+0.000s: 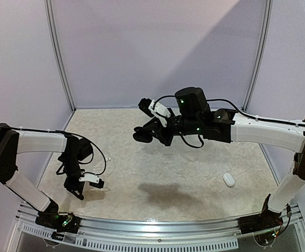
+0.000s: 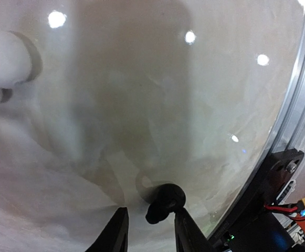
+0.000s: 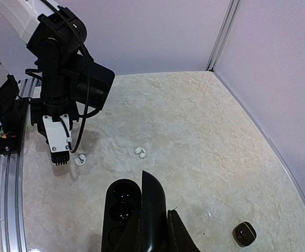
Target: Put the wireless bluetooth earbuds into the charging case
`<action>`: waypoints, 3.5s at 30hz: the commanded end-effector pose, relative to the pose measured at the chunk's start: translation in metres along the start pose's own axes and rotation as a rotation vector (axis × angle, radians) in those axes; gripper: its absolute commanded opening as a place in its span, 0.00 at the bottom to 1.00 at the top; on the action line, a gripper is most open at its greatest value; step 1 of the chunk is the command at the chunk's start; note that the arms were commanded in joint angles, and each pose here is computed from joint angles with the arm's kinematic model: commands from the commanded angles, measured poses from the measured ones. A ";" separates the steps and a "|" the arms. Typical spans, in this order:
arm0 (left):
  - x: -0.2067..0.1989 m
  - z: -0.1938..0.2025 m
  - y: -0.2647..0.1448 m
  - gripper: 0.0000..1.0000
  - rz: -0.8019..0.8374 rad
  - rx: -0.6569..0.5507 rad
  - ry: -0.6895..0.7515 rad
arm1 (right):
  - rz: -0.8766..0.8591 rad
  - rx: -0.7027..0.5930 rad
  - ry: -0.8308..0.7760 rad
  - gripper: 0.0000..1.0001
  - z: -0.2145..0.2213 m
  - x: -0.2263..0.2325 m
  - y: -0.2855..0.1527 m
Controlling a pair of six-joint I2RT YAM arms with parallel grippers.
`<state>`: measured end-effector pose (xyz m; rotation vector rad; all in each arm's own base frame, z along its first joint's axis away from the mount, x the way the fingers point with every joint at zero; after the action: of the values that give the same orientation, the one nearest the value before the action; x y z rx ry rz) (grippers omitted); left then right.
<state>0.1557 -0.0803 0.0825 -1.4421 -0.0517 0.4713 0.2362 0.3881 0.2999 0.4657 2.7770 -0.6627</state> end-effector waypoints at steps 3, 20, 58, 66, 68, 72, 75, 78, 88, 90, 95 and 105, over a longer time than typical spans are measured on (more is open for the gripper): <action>0.000 0.002 0.009 0.31 -0.013 0.019 0.033 | 0.015 -0.009 -0.007 0.08 -0.006 -0.001 -0.011; -0.010 -0.002 -0.002 0.00 0.038 -0.020 0.039 | 0.019 -0.006 0.001 0.08 -0.004 -0.001 -0.011; -0.089 -0.085 -0.256 0.00 -0.277 -0.576 0.138 | 0.037 -0.111 -0.128 0.04 -0.012 0.009 0.032; -0.088 -0.103 -0.260 0.00 -0.297 -0.592 0.138 | -0.022 -0.171 -0.123 0.04 -0.023 0.016 0.034; -0.088 -0.106 -0.262 0.00 -0.318 -0.594 0.144 | -0.027 -0.184 -0.123 0.04 -0.025 0.019 0.036; -0.087 -0.113 -0.264 0.00 -0.353 -0.608 0.144 | -0.049 -0.211 -0.110 0.04 -0.028 0.024 0.039; -0.086 -0.115 -0.264 0.00 -0.369 -0.603 0.146 | -0.057 -0.225 -0.086 0.03 -0.029 0.027 0.040; -0.084 -0.115 -0.265 0.00 -0.395 -0.608 0.140 | -0.065 -0.237 -0.074 0.03 -0.030 0.027 0.039; -0.092 -0.096 -0.282 0.00 -0.378 -0.741 0.167 | -0.092 -0.259 -0.020 0.03 -0.025 0.033 0.033; -0.092 -0.093 -0.285 0.00 -0.365 -0.762 0.161 | -0.092 -0.263 -0.014 0.03 -0.026 0.033 0.031; -0.091 -0.091 -0.286 0.00 -0.352 -0.769 0.158 | -0.089 -0.258 -0.006 0.03 -0.027 0.032 0.030; -0.085 -0.106 -0.278 0.00 -0.293 -0.761 0.096 | -0.085 -0.317 0.004 0.01 -0.036 0.031 0.022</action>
<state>0.1844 -0.2197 0.3617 -2.1554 -0.3999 0.0850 0.2179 0.4369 0.2920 0.2989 2.8418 -0.3345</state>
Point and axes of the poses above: each gripper's point midway between its finger pads, its own y axis out along the fingers, its own x axis along the line the jaws close on, z = x × y, the point moved 7 cm from there along -y, back along the fingers, and after that the axes turned 11 degrees about -y, right-handed, at the moved point
